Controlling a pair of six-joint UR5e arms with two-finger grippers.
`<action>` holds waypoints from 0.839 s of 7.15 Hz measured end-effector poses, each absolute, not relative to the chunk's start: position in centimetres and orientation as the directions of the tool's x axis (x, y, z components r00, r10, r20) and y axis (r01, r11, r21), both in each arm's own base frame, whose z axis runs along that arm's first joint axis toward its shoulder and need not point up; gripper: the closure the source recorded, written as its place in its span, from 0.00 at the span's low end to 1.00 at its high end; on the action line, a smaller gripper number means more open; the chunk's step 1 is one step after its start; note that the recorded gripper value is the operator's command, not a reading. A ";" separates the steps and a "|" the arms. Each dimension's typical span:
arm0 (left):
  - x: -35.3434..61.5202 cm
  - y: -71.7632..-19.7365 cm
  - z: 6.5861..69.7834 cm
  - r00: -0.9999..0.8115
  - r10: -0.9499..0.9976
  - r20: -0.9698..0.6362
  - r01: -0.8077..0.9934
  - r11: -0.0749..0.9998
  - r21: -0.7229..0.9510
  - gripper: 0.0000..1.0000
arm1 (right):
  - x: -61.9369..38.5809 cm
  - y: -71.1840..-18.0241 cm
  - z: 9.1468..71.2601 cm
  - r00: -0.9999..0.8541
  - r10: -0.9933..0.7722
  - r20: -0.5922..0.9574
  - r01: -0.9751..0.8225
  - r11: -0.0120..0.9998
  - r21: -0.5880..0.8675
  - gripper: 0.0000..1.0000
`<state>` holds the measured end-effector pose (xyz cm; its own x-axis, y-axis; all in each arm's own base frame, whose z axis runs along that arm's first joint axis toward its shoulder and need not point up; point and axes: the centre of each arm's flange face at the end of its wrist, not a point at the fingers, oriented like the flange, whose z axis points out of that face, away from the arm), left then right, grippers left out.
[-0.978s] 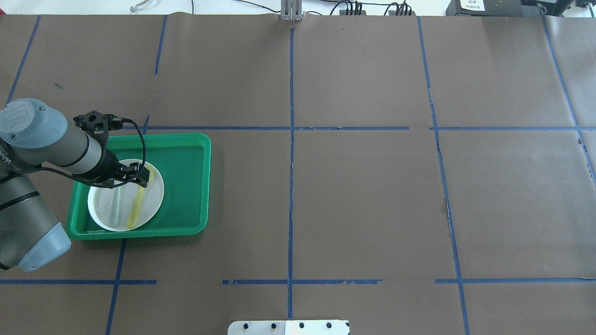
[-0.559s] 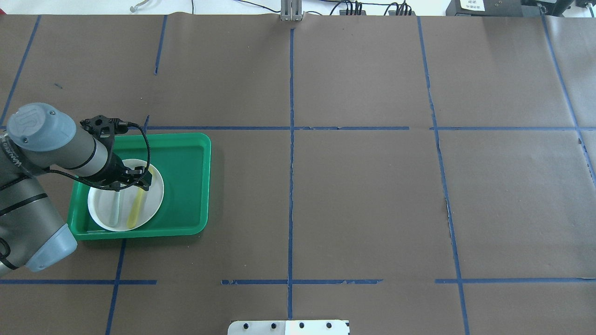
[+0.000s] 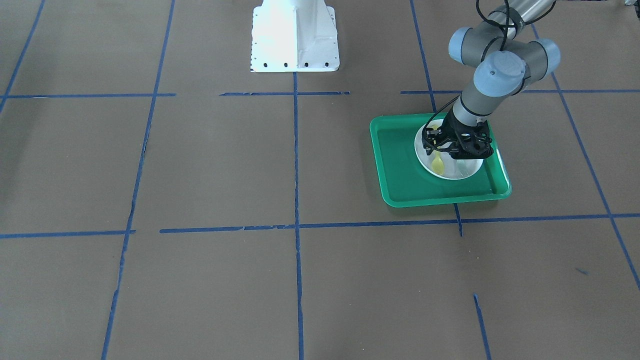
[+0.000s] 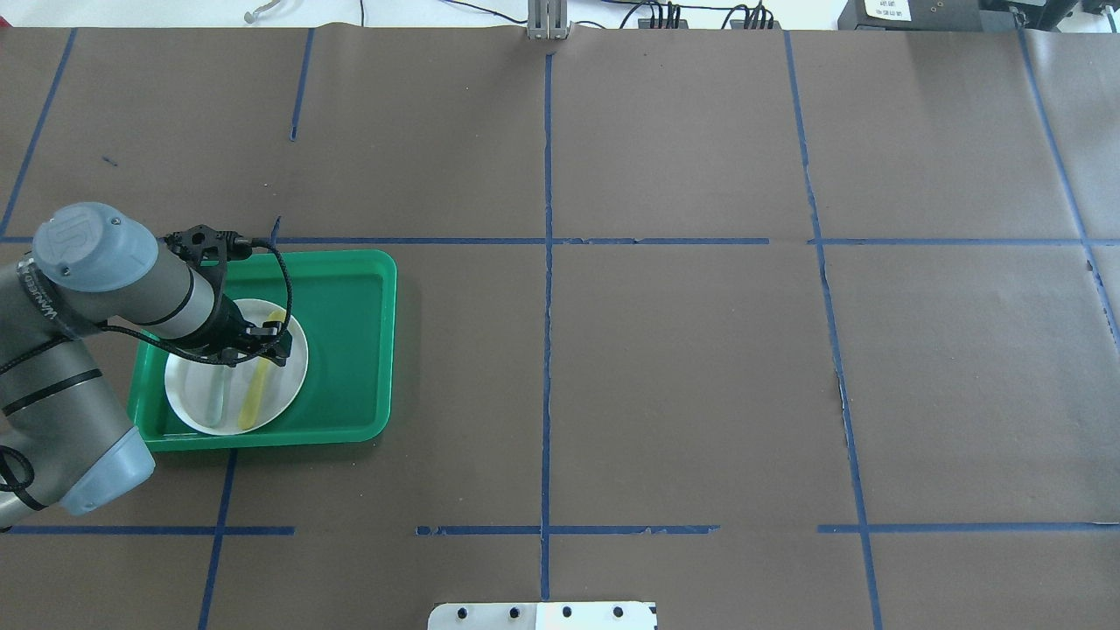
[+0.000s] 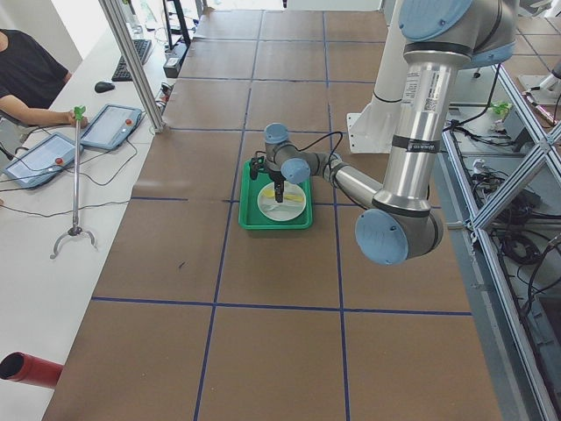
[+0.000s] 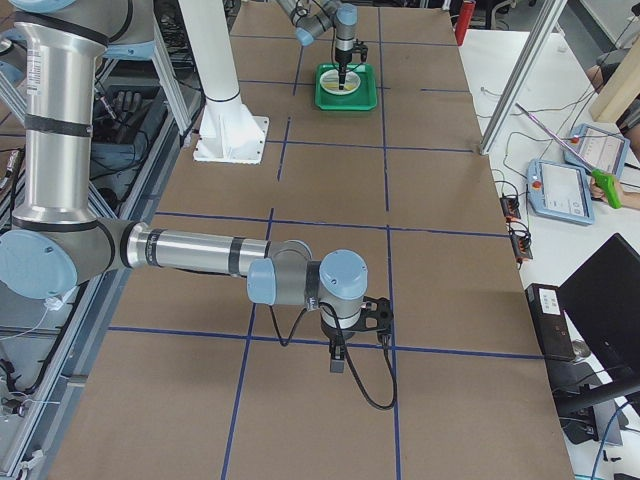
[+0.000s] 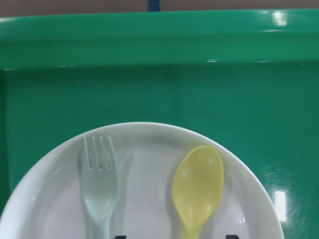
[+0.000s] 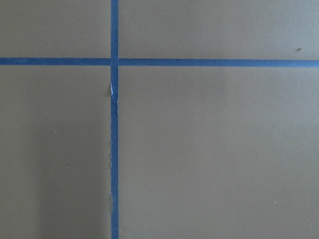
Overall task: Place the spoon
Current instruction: 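Lower the left gripper and close it on the yellow spoon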
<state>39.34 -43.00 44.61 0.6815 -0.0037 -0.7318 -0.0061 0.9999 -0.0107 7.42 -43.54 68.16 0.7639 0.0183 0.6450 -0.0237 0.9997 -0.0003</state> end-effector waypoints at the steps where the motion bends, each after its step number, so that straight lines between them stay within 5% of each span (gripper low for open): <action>1: 39.4 -43.0 44.6 0.681 -0.002 -0.732 -0.007 1.000 -0.010 0.40 | 7.4 -43.5 68.2 0.764 0.018 0.645 -0.024 1.000 0.000 0.00; 6: 39.4 -42.9 44.7 0.681 -0.003 -0.732 -0.008 1.000 -0.011 0.74 | 7.4 -43.5 68.2 0.764 0.018 0.645 -0.024 1.000 0.000 0.00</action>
<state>39.40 -42.91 44.68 0.6812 -0.0025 -0.7321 -0.0078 0.9999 -0.0107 7.42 -43.54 68.16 0.7639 0.0183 0.6450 -0.0237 0.9997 -0.0002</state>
